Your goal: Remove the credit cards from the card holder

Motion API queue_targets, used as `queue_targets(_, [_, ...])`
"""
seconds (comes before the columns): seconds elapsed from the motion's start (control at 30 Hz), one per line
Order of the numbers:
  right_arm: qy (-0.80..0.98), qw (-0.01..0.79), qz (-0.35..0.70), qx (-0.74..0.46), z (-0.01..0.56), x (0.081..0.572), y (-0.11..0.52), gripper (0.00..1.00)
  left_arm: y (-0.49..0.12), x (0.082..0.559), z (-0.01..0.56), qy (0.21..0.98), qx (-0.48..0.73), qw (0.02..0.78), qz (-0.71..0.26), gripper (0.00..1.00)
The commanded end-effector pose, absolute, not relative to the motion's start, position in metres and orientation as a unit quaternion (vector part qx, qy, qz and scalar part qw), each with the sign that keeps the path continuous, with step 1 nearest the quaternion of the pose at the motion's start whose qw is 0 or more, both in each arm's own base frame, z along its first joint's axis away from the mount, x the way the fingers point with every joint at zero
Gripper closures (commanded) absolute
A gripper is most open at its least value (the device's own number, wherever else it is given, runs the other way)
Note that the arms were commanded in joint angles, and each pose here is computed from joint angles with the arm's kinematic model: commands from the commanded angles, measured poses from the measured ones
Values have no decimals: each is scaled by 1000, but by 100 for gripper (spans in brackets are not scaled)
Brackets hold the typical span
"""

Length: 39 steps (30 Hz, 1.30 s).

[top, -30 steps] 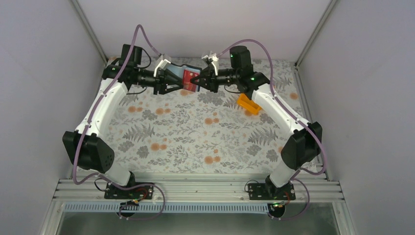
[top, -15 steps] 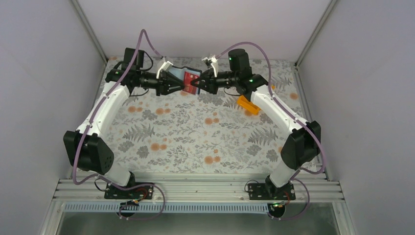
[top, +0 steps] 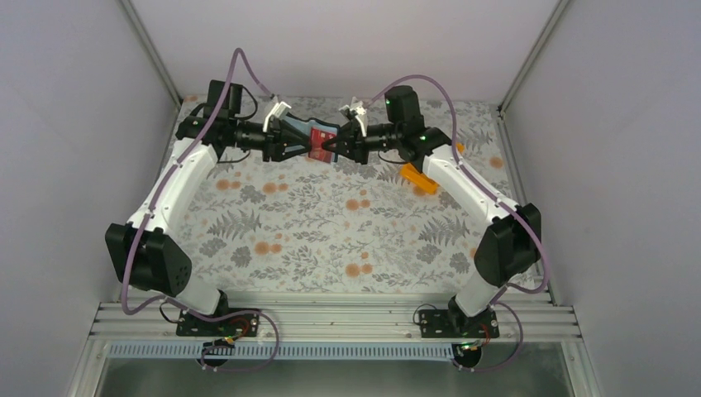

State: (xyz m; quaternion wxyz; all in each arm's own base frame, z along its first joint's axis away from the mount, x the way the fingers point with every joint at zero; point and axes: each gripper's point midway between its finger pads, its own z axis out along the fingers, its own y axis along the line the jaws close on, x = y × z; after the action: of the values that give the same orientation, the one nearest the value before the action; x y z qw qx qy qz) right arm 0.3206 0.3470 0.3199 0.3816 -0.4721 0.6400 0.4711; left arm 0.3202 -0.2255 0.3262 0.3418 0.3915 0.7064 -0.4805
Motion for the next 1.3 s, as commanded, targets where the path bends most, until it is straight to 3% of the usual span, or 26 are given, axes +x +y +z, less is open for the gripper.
queue_targets(0.0, [495,336,569,-564,370,232,364,96,-228,341,348,673,418,402,-458,60])
queue_targets(0.2, [491,346,571,-560,378,235,366,96,-243,324,324,675,425,357,-486,58])
queue_targets(0.5, [519,357,559,-540,371,255,373,91,-269,280,356,593,486,337,-546,54])
queue_targets(0.67, [569,377,542,-490,366,288,368,89,-266,258,377,561,501,334,-568,65])
queue_targets(0.8, [615,374,532,-446,349,314,371,88,-266,264,374,581,493,334,-555,67])
queue_targets(1.07, [631,372,521,-439,345,313,366,90,-262,297,347,652,456,345,-498,71])
queue_targets(1.27, [638,358,508,-454,334,298,355,92,-220,344,312,739,402,376,-388,55])
